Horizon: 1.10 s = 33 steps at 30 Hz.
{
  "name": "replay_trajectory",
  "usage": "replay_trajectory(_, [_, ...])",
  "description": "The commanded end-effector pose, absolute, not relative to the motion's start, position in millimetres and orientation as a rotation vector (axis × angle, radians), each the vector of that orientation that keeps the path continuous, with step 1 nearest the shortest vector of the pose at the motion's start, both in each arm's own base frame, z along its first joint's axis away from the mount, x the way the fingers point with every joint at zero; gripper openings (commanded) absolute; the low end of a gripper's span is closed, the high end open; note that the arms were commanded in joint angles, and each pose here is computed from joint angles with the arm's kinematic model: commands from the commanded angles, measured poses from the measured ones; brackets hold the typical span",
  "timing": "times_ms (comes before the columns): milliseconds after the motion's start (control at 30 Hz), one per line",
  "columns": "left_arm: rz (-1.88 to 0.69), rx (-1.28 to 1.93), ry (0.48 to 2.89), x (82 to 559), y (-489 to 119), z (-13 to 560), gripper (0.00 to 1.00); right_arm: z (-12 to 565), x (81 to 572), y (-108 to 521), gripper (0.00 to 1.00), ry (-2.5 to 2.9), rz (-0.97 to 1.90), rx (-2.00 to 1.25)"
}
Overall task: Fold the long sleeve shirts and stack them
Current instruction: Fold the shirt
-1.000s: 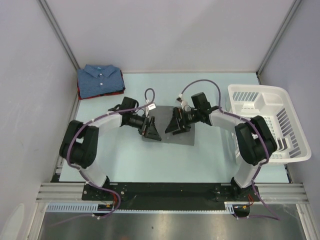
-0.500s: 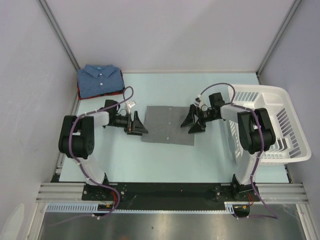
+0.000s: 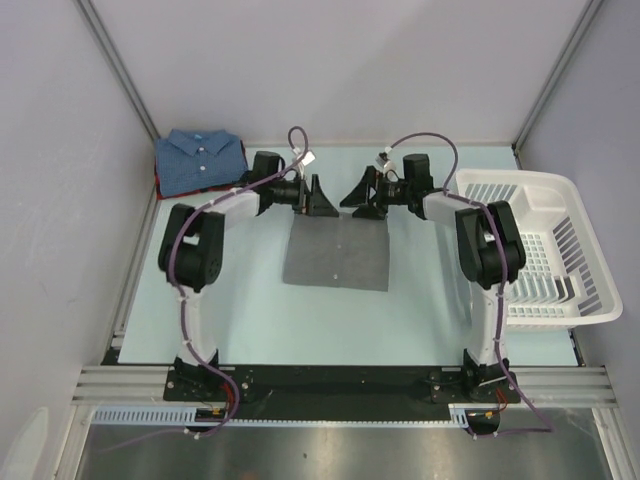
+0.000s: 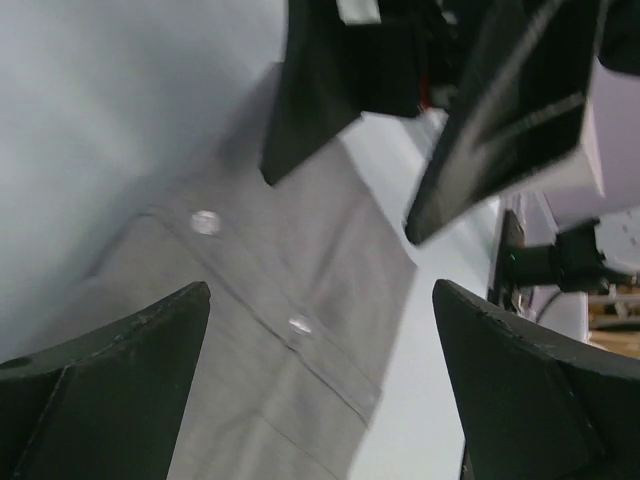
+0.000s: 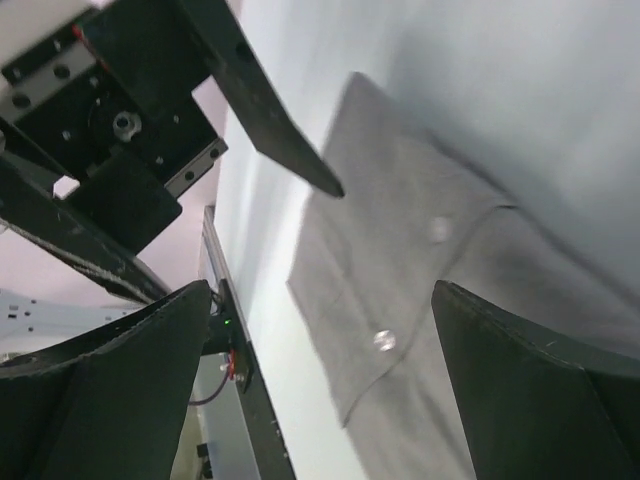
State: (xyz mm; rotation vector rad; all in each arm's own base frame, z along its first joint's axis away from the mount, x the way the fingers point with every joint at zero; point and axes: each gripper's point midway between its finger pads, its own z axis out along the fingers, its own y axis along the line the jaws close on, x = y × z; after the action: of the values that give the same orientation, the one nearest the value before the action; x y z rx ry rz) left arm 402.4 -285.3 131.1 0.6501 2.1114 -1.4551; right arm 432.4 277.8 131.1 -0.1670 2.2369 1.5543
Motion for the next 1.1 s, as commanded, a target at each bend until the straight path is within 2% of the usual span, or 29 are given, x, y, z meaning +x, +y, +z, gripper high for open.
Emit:
replay_trajectory(0, [-1.487,0.372,2.195,447,-286,97,0.99,92,454,274,0.97,2.258,1.518,-0.119])
replay_trajectory(167, [-1.474,0.094,2.284,452,-244,50,0.99,37,464,246,0.95,2.384,1.408,-0.054])
replay_trajectory(300, [-1.404,0.009,2.283,454,-207,46,1.00,24,480,233,0.94,2.410,1.315,-0.042])
replay_trajectory(400, [-1.345,0.000,2.262,452,-182,56,0.99,33,499,239,0.93,2.378,1.281,-0.125])
replay_trajectory(667, [-1.062,0.146,2.180,441,-137,118,0.99,146,540,280,0.91,2.124,1.095,-0.504])
replay_trajectory(733, [-0.993,0.149,2.162,436,-127,137,0.99,177,534,286,0.90,2.069,1.018,-0.585])
replay_trajectory(867, [-0.881,0.098,2.142,437,-93,160,0.99,187,484,324,0.88,2.024,0.787,-0.922])
replay_trajectory(1067, [-0.881,-0.007,2.187,425,-66,161,0.99,162,397,374,0.67,2.030,0.695,-1.228])
